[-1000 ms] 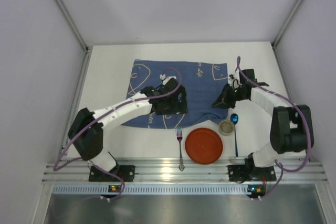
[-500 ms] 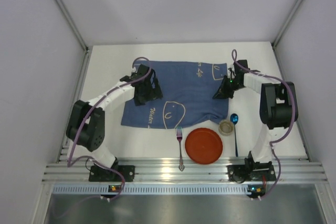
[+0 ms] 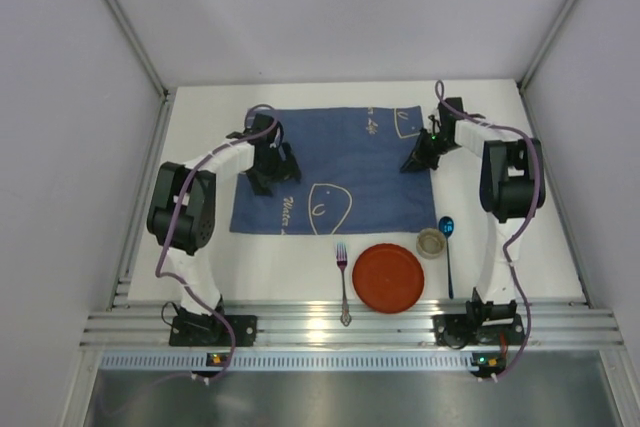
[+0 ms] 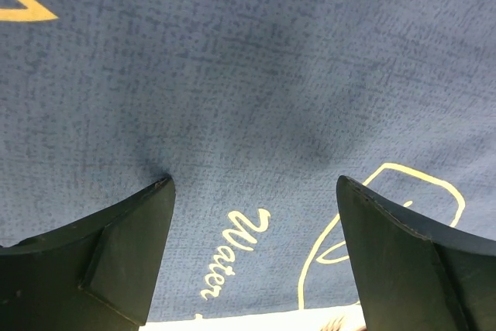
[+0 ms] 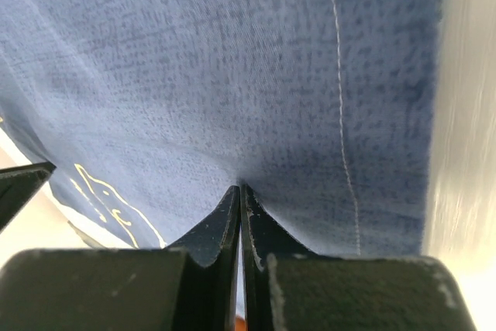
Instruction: Set the dinner table for one person
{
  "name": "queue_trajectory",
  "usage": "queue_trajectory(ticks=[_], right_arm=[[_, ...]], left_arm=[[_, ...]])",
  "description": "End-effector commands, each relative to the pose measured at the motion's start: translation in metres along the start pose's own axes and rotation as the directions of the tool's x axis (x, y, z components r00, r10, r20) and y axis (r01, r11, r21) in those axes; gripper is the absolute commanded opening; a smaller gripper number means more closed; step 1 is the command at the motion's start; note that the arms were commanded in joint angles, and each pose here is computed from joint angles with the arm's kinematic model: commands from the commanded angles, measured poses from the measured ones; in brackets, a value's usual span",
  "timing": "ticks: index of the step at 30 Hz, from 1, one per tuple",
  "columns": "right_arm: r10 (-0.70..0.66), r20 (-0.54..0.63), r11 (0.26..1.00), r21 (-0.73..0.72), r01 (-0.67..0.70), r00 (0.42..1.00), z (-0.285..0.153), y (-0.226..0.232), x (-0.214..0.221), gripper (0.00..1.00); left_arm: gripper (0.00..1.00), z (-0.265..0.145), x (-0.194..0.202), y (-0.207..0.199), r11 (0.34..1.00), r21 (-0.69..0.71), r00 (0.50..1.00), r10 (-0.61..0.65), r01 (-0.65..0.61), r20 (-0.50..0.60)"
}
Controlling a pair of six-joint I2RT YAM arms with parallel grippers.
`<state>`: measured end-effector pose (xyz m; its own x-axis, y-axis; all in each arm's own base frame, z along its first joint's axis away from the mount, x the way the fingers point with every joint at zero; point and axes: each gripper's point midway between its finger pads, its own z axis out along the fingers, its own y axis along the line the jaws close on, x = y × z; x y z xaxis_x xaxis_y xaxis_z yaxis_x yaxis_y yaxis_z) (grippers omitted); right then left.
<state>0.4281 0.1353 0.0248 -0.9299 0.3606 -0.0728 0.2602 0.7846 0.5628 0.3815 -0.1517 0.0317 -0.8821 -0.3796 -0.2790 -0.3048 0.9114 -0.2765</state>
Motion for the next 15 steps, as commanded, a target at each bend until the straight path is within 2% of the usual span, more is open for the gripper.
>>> queue_trajectory(ticks=[1,8,15], right_arm=[[-0.033,0.0,0.999,0.011,0.033,0.999,-0.004,0.004,-0.011,0.0],[-0.046,-0.015,0.998,0.033,0.046,0.999,-0.007,-0.004,-0.004,0.0],[-0.09,0.035,0.996,-0.024,0.091,0.995,-0.019,0.02,-0.024,0.0]], left_arm=[[0.91,0.01,-0.017,0.007,1.0,-0.009,1.0,0.006,-0.006,-0.001],[0.89,0.013,-0.025,0.01,1.0,-0.011,1.0,0.015,-0.015,-0.019],[0.88,0.001,-0.008,0.012,1.0,0.02,0.999,-0.014,0.014,-0.032]])
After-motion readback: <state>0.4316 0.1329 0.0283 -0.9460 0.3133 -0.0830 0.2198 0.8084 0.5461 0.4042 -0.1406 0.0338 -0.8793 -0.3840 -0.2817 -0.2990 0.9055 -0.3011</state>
